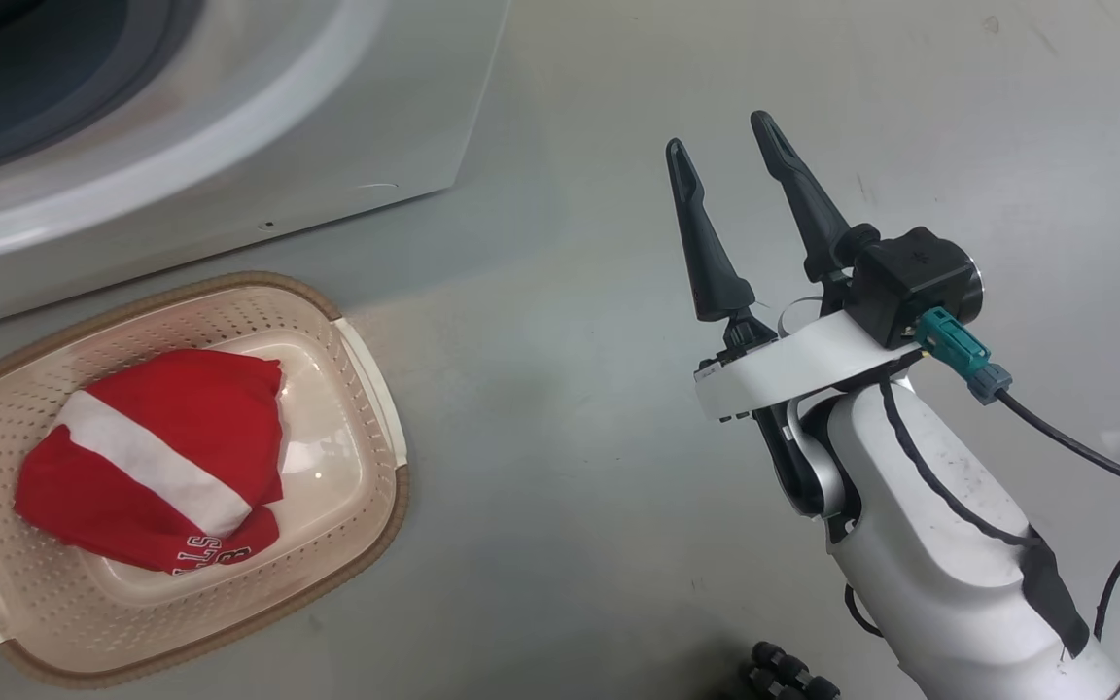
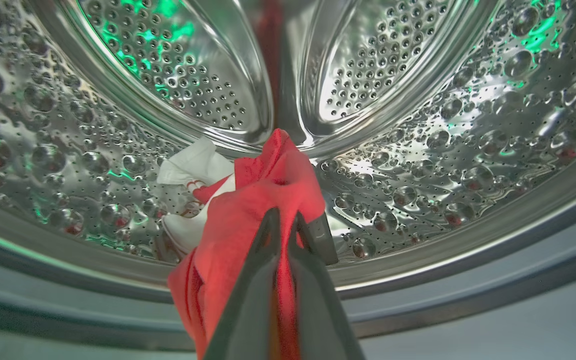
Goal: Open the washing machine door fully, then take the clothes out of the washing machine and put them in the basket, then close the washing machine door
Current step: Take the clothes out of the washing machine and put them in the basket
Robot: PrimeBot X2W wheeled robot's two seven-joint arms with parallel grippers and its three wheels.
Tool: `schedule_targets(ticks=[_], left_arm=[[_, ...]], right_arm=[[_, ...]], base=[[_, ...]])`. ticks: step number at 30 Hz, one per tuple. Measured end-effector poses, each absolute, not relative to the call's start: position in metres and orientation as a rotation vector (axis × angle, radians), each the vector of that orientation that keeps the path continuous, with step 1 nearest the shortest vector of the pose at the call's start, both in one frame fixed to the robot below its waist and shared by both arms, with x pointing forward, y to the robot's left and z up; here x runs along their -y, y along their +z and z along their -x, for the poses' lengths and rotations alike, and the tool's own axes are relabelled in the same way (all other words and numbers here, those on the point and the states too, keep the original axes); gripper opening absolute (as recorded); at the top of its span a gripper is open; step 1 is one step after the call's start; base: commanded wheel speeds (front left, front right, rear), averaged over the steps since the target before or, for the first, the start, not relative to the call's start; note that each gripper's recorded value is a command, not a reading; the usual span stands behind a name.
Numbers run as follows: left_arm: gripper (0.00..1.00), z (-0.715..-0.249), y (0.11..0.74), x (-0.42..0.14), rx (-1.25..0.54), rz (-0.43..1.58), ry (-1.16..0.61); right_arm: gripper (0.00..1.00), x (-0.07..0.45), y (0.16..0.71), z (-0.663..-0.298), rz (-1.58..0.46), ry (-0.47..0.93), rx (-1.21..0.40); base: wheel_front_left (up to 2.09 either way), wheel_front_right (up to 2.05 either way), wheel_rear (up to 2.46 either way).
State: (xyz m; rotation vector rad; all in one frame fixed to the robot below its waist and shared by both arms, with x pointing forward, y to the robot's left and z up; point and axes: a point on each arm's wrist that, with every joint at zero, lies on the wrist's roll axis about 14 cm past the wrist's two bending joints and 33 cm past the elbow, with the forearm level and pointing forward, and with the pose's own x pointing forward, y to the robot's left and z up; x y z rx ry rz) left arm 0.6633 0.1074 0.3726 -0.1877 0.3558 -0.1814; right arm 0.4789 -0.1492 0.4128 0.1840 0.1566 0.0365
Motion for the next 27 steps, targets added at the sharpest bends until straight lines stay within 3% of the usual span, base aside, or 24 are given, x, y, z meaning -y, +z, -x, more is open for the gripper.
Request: schedule_targets(ticks=[27], left_arm=[[0.0,-0.57,0.508,-0.133,0.111,0.217,-0.161]], right_arm=[[1.0,0.111,0.44,-0.457,-0.183,0.129,-0.117]], base=[[0.0,0.0,0.0]])
